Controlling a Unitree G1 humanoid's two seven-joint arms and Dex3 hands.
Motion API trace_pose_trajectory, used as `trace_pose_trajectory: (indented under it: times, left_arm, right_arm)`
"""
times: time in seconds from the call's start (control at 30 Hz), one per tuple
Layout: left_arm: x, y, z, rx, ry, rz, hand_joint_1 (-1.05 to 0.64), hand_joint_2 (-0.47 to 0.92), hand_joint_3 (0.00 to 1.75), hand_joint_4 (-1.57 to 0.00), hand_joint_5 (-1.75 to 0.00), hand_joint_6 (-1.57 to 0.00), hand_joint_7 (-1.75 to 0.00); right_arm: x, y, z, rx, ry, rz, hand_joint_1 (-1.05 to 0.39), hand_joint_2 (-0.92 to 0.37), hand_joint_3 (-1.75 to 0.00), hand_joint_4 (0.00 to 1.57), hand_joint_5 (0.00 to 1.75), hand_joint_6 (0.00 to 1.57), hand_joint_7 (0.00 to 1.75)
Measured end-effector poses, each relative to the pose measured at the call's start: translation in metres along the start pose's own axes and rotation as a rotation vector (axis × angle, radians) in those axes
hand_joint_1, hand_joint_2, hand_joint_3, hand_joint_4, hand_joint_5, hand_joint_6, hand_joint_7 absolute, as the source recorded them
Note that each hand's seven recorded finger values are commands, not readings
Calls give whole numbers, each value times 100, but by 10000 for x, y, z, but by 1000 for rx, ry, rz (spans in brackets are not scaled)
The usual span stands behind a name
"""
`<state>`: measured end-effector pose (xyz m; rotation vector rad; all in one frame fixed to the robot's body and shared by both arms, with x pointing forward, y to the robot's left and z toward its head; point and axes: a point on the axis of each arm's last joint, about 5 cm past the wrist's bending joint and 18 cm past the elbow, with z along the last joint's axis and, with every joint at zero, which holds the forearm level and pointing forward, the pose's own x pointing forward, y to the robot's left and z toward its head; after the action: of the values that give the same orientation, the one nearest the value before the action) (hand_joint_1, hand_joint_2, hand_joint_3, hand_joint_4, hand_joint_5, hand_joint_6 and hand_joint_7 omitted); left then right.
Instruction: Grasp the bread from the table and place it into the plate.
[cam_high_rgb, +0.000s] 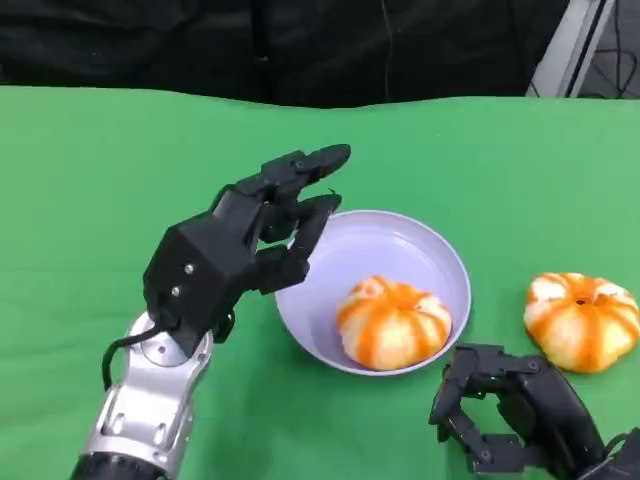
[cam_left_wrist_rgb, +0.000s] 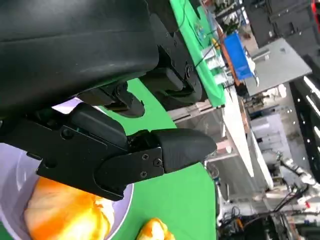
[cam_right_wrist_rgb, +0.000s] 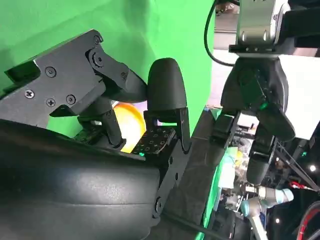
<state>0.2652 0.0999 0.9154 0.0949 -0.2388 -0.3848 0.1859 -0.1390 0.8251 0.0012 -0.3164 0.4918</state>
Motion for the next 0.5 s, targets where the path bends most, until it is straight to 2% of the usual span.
trace_pose_trajectory:
  times: [0.13,0.5]
  left_arm:
    - [-100,46,-6,-99,-28,54,-78,92,70,-75,-5,-59,-2]
    - [-360,47,-58,-287,-57,111,-77,92,61,-83,-5,-60,-1]
  right_arm:
    - [-4,-3,-1,6,-2,-2,-13,-53,-111,80,159,83,131]
    - [-3,-4,0,5,-1,-2,-14,-55,-108,80,161,82,134]
